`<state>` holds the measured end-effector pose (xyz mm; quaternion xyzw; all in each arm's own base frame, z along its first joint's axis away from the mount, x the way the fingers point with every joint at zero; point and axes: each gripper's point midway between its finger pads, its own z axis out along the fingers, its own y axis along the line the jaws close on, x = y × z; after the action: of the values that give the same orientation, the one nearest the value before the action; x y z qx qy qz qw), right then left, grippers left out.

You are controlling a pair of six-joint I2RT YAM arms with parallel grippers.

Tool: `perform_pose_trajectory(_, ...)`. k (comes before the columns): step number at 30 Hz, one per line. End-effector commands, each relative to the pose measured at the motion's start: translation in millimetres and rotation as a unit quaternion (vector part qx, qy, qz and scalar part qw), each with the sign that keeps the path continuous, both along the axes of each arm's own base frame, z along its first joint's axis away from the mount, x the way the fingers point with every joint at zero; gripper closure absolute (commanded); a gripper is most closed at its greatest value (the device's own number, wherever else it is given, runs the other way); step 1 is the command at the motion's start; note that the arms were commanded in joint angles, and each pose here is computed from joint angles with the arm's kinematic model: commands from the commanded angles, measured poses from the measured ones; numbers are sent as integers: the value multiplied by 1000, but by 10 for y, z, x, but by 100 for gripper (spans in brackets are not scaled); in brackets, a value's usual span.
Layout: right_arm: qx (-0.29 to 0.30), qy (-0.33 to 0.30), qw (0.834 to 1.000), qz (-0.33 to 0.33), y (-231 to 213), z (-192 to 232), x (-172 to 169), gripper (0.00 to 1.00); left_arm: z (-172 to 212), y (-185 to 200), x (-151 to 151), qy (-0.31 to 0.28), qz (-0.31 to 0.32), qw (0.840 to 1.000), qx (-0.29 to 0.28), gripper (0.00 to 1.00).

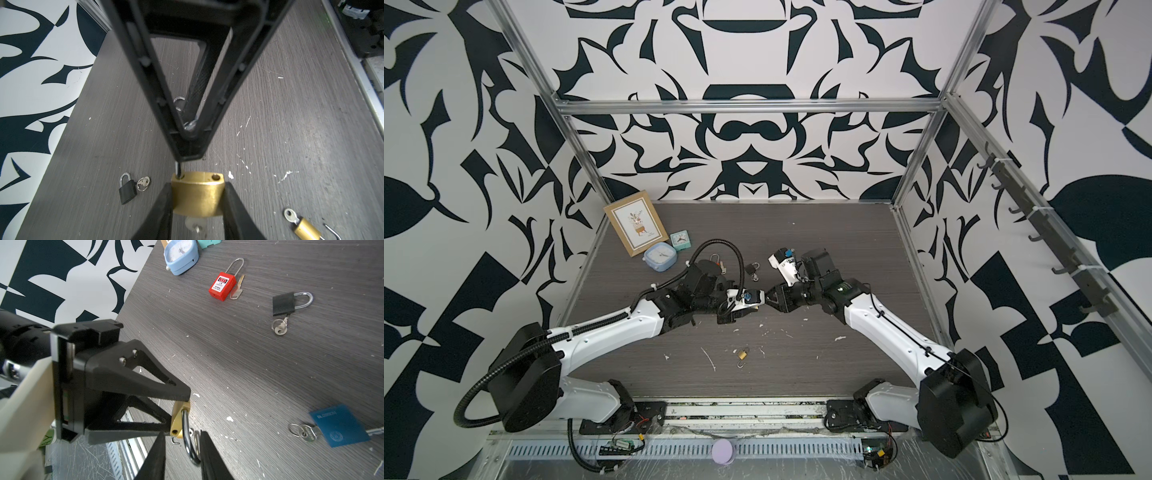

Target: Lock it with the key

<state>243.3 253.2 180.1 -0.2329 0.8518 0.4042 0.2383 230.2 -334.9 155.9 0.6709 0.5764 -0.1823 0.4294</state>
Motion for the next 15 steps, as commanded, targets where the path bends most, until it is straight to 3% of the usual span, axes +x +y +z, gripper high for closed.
perform_pose_trajectory(1,-2,-13,1000,1,1,25,6,72,206,-65,47,-17,-5,999,-28,100)
perform_pose_trajectory(15,4,2,1000,-9,28,16,33,96,220,-65,279,-59,40,997,-31,100)
